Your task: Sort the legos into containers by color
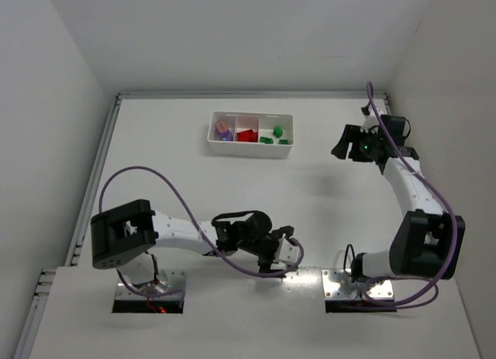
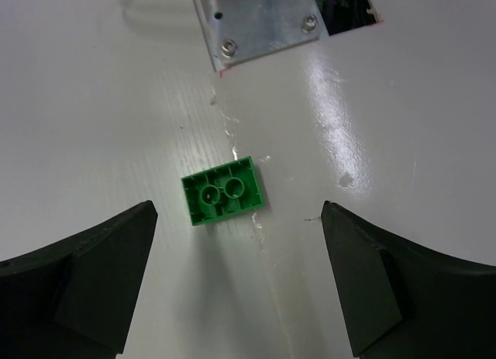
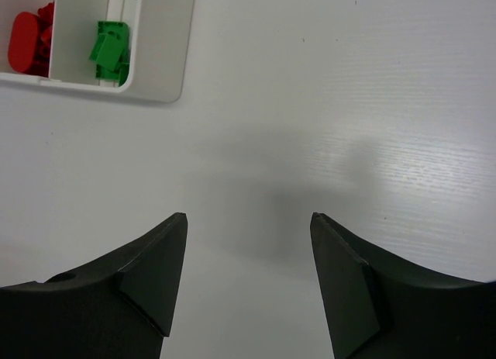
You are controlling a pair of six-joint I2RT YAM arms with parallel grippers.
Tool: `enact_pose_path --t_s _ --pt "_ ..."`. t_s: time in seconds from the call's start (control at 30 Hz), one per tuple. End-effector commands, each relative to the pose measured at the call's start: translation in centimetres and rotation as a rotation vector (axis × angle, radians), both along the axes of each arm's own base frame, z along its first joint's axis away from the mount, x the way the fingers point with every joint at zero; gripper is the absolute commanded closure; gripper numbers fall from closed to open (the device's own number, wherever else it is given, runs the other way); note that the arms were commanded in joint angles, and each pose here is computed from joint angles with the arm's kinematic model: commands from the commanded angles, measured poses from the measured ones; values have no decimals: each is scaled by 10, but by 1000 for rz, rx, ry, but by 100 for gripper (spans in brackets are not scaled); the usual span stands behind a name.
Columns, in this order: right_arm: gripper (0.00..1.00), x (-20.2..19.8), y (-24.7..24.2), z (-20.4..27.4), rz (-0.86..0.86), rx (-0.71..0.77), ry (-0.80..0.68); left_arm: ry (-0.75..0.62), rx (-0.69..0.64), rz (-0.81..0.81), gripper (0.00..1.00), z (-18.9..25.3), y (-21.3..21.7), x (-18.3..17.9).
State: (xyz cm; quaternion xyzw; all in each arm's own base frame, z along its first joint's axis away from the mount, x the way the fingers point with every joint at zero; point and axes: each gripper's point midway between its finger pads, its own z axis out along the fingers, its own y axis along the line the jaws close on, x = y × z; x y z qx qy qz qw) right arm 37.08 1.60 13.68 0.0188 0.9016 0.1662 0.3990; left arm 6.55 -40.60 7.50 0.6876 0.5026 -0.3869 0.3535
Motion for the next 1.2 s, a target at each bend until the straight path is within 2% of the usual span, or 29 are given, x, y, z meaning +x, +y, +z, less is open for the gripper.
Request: enact_pose_path --t_s 0.0,0.2,0.83,1.0,1.17 --pt "34 5 -2 30 23 -14 -100 -4 -35 -58 5 6 -18 -11" --pt "34 -4 -10 36 27 -26 -113 49 -13 -42 4 -7 -25 -15" --pt "34 -14 -16 29 38 31 -97 82 30 -22 4 -25 -39 -5" --pt "34 -13 -17 31 43 42 -100 103 50 -5 8 -32 -38 3" --pt "34 -13 -19 32 41 48 -102 149 69 26 24 -40 -38 13"
